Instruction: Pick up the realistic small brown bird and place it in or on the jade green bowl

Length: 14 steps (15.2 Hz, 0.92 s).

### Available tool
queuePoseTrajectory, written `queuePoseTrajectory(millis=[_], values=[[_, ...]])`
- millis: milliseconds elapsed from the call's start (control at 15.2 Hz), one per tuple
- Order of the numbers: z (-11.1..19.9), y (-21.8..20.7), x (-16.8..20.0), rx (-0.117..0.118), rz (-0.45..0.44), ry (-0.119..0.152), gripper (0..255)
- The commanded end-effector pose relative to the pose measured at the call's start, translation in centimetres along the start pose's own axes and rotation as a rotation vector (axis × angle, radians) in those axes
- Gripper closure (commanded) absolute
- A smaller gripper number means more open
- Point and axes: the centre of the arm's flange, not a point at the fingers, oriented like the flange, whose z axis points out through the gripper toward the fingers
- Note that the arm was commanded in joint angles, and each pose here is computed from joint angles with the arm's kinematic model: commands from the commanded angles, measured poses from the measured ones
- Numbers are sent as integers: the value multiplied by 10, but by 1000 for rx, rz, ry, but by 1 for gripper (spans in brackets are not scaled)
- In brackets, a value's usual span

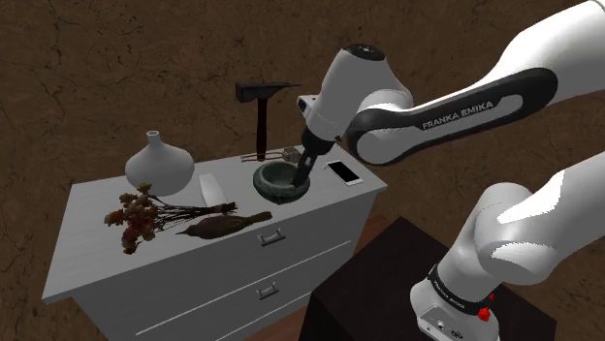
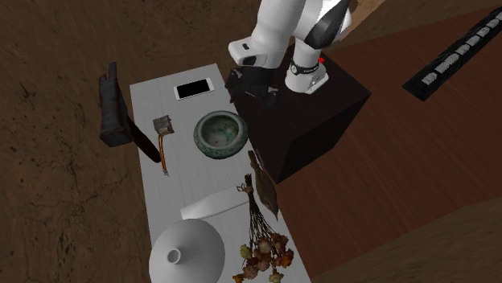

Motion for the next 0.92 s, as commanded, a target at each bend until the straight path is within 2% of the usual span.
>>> queuePoseTrajectory(millis=[0, 792, 858], values=[[16, -19, 10, -7, -60, 28, 0], [102, -137, 51, -52, -405, 177, 0], [108, -137, 52, -52, -405, 177, 0]])
